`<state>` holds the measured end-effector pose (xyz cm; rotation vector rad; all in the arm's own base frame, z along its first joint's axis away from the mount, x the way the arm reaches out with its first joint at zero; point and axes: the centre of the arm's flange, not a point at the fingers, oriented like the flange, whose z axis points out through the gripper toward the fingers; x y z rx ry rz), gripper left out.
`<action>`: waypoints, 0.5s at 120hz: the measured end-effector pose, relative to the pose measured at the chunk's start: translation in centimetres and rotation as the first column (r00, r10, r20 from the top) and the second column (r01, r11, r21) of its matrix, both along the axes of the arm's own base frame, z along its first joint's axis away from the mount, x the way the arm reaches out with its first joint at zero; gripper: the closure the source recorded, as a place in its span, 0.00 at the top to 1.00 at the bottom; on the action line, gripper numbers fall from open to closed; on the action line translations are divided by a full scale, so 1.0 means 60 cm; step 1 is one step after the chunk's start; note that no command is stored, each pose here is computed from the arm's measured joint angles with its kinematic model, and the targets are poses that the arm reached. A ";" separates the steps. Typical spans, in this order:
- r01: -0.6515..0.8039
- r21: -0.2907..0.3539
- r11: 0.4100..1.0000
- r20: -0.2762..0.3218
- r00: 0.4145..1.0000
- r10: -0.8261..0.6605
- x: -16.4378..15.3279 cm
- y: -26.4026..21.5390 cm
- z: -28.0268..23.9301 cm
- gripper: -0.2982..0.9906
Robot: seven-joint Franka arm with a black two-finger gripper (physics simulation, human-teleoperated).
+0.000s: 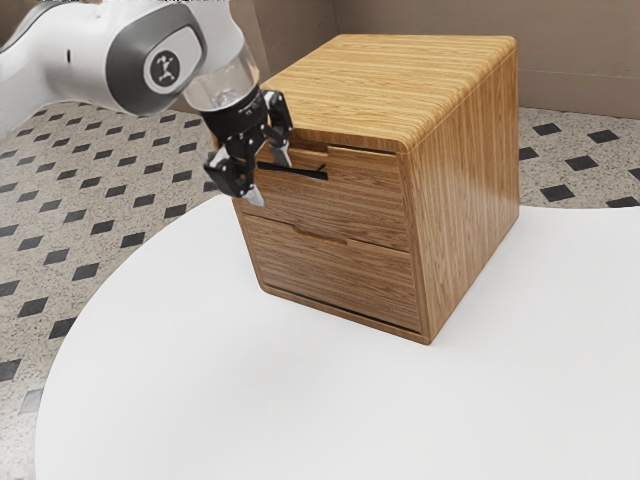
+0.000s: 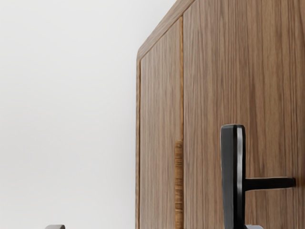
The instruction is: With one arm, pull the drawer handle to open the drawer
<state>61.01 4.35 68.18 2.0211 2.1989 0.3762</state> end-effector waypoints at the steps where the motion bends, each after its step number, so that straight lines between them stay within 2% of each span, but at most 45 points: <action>1: 0.000 0.000 1.000 0.000 1.000 0.000 0.000 0.000 0.000 0.60; 30: -0.002 -0.001 1.000 -0.004 1.000 0.002 0.002 0.000 -0.011 0.56; 60: -0.005 -0.002 1.000 -0.004 1.000 0.005 -0.010 -0.004 -0.009 0.42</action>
